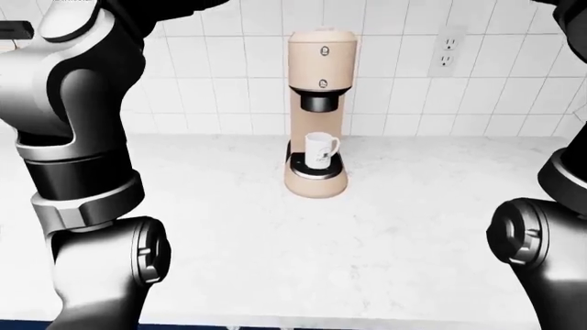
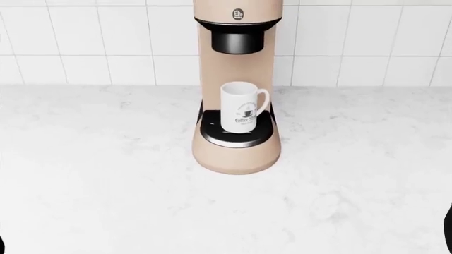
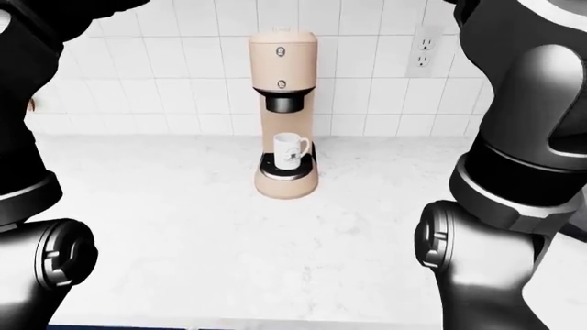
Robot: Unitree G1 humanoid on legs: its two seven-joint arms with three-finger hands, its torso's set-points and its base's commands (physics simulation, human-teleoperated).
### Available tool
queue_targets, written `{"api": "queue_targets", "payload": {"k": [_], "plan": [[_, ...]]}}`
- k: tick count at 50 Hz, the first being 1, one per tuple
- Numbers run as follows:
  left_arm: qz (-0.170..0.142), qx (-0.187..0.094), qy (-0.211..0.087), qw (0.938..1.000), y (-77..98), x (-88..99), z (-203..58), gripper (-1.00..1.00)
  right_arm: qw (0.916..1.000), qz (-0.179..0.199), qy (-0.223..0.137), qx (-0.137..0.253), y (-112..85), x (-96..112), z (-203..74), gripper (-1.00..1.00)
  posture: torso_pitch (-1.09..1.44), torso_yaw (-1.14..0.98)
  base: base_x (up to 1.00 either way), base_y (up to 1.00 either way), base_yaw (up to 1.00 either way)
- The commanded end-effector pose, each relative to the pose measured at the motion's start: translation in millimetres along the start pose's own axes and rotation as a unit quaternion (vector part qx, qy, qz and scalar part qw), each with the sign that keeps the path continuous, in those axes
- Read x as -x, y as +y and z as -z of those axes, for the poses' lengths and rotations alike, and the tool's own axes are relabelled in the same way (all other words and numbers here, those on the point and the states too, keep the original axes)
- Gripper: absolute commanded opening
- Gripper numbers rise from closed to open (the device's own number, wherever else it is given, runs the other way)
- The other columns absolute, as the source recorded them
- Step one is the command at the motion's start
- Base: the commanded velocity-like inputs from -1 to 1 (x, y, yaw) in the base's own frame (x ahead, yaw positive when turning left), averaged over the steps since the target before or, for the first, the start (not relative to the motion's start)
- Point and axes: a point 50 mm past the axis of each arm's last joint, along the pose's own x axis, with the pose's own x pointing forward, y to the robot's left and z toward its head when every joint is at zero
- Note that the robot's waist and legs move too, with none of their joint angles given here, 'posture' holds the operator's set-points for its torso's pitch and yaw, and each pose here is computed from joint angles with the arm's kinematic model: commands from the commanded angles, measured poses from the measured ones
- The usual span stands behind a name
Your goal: Press the button on the coffee machine to serve coffee.
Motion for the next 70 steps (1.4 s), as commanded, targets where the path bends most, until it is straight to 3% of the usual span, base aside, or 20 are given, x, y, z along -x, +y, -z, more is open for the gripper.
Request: {"api": "queue_targets", "payload": {"k": [1, 25, 37, 59, 70], "plan": [[0.005, 0.006, -0.038, 0.9993, -2.1, 3.0, -18.2, 1.0, 0.9996, 0.002, -0.03, -0.002, -0.3, 1.6, -13.0, 1.0, -0.63, 0.0, 0.0, 0.0, 0.0], [0.008, 0.008, -0.039, 0.9992, -0.9, 5.1, -19.6, 1.0, 0.9997, -0.005, -0.026, 0.0, 5.4, -2.0, -10.2, 1.0, -0.87, 0.0, 0.0, 0.0, 0.0], [0.008, 0.015, -0.037, 0.9992, -0.8, 5.3, -19.3, 1.0, 0.9997, -0.013, -0.022, 0.003, 11.1, -6.5, -8.8, 1.0, -0.87, 0.0, 0.0, 0.0, 0.0], [0.005, 0.014, -0.037, 0.9992, 2.3, 3.9, -17.9, 1.0, 0.9976, -0.067, 0.004, 0.017, 52.7, -46.5, 4.5, 1.0, -0.87, 0.0, 0.0, 0.0, 0.0], [0.005, 0.016, -0.036, 0.9992, 3.5, 3.6, -17.9, 1.0, 0.9963, -0.08, 0.016, 0.027, 62.9, -64.1, 7.8, 1.0, -0.87, 0.0, 0.0, 0.0, 0.0]]}}
